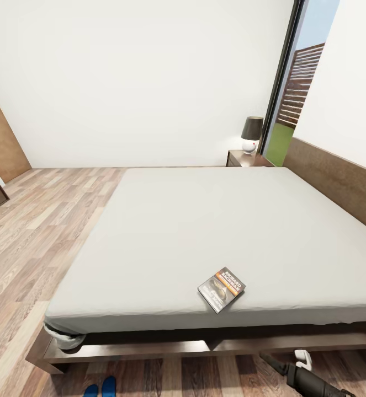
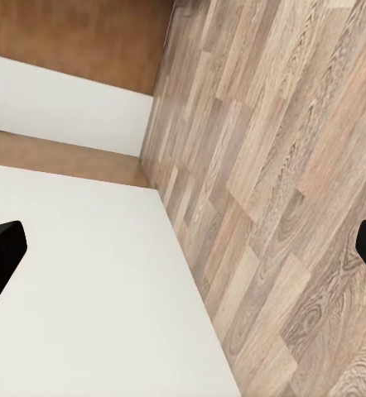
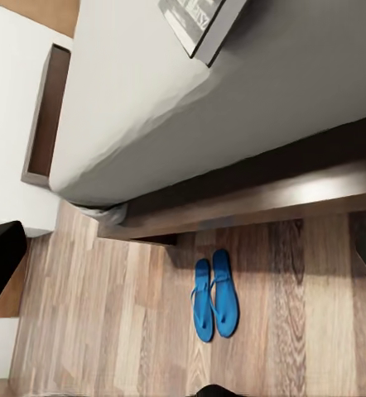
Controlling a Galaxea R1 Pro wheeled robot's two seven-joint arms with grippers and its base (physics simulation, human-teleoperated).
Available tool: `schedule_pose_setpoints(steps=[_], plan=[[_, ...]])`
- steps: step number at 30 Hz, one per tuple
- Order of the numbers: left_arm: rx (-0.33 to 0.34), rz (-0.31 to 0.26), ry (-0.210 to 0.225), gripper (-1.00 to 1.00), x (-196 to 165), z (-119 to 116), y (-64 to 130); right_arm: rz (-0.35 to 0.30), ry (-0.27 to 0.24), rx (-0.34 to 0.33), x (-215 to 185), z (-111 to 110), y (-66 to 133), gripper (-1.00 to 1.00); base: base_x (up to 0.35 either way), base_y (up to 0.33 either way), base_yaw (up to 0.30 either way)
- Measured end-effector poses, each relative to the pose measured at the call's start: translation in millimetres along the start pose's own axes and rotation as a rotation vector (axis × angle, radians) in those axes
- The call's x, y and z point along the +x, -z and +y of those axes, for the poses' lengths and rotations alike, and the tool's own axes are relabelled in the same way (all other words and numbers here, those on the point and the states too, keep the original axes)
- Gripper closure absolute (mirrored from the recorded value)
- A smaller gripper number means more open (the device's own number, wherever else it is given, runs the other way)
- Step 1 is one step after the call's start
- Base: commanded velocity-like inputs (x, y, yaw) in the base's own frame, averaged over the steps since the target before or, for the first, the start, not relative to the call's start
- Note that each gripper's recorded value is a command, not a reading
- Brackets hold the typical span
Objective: In the bedroom, move the book from the bed onto either nightstand, and place the two sandals side by side next to the bed.
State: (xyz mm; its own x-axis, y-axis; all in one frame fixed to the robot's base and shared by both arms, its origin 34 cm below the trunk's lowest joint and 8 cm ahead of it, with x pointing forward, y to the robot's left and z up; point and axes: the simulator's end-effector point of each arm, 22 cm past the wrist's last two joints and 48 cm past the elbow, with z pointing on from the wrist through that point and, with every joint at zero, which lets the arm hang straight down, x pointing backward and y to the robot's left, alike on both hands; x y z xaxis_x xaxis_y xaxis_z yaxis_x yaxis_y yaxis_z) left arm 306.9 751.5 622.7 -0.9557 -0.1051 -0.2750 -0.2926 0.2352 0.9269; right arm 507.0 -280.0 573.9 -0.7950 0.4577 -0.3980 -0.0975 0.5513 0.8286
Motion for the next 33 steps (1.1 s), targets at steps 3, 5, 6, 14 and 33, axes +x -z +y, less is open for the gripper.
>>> schedule_pose_setpoints(steps=[3,5,6,14,33], plan=[[0.0,0.0,-0.001,-1.0,0.2,0.0,0.0,-0.01,0.006,-0.006,-7.1,1.9,-2.1,-1.0,0.0,0.0,0.0],[0.0,0.0,-0.001,-1.0,0.3,0.0,0.0,-0.014,0.009,-0.008,-10.4,2.8,-3.2,-1.0,0.0,0.0,0.0],[0.0,0.0,-0.001,-1.0,0.1,0.0,0.0,-0.017,0.01,-0.011,-12.9,3.7,-4.0,-1.0,0.0,0.0,0.0],[0.0,0.0,-0.001,-1.0,0.3,-0.1,0.0,-0.019,-0.036,-0.039,-20.5,11.4,-8.5,-1.0,0.0,0.0,0.0],[0.003,-0.003,-0.004,-1.0,0.0,-0.7,0.0,-0.11,-0.206,-0.177,-49.6,40.7,-8.7,-1.0,0.0,0.0,0.0]])
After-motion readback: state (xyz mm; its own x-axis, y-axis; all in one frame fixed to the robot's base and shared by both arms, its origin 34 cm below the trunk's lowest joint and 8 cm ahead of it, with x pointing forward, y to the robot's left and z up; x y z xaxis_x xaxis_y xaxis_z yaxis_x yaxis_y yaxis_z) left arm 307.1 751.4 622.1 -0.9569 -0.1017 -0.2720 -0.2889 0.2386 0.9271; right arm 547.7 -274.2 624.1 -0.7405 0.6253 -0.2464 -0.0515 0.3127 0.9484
